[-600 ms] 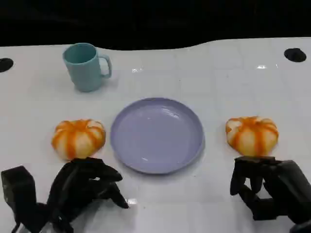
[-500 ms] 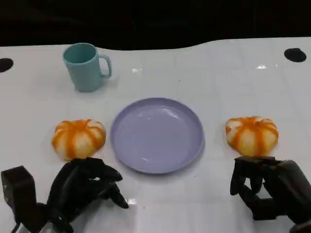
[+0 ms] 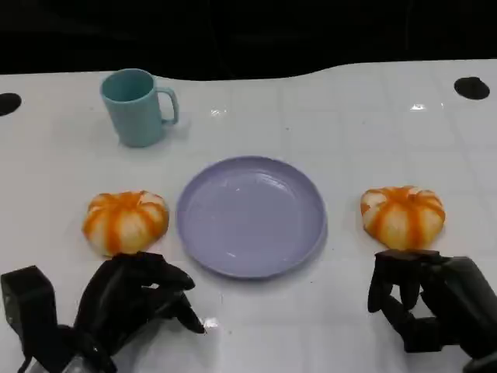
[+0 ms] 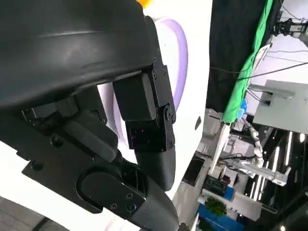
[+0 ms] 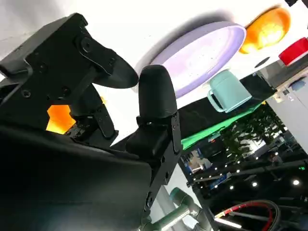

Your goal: Grasp the bread from the table and place it into the plate.

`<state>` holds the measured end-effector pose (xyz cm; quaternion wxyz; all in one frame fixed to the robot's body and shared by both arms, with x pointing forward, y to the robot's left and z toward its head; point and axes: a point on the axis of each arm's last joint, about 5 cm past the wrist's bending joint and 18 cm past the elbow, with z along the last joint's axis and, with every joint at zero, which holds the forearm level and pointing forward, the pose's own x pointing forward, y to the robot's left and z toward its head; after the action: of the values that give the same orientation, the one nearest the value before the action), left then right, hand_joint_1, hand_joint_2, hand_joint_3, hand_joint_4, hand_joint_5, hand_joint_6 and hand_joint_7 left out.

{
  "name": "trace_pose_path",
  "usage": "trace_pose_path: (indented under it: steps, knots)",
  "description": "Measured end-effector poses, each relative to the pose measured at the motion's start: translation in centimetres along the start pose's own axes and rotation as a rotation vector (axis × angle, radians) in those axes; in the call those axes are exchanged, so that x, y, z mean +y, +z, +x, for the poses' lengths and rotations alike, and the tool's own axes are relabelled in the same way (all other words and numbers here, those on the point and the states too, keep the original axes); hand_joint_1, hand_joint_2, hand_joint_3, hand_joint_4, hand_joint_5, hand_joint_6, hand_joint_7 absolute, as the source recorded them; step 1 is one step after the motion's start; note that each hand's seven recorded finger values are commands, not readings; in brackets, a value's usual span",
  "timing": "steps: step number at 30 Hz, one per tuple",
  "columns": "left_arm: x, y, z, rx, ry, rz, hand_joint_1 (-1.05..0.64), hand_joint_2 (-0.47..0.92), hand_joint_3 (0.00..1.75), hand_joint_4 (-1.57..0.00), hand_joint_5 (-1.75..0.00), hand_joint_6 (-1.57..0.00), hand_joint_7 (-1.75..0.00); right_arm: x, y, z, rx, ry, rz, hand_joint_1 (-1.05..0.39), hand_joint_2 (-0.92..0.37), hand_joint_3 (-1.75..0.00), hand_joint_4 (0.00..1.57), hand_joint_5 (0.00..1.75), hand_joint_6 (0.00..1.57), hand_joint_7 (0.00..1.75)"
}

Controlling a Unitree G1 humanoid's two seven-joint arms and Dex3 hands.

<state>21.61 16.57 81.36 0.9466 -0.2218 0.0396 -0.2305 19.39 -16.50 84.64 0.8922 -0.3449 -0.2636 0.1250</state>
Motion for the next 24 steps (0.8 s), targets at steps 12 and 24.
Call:
trace_pose_path:
  steps: [12,24]
  knots:
    - [0.00,0.00,0.00,0.000,0.000,0.000,-1.05,0.72,0.00,-1.57,-0.57,-1.57,-0.19,0.00,0.00,0.00,0.000,0.000,0.000,-0.10,-0.33,-1.28,0.88,1.75,0.83,1.38]
    - [0.00,0.01,0.02,0.000,0.000,0.000,-1.05,0.72,0.00,-1.57,-0.57,-1.57,-0.19,-0.55,0.18,0.46,0.000,-0.041,-0.005,-0.21,-0.68,-0.55,0.65,1.33,0.84,0.57]
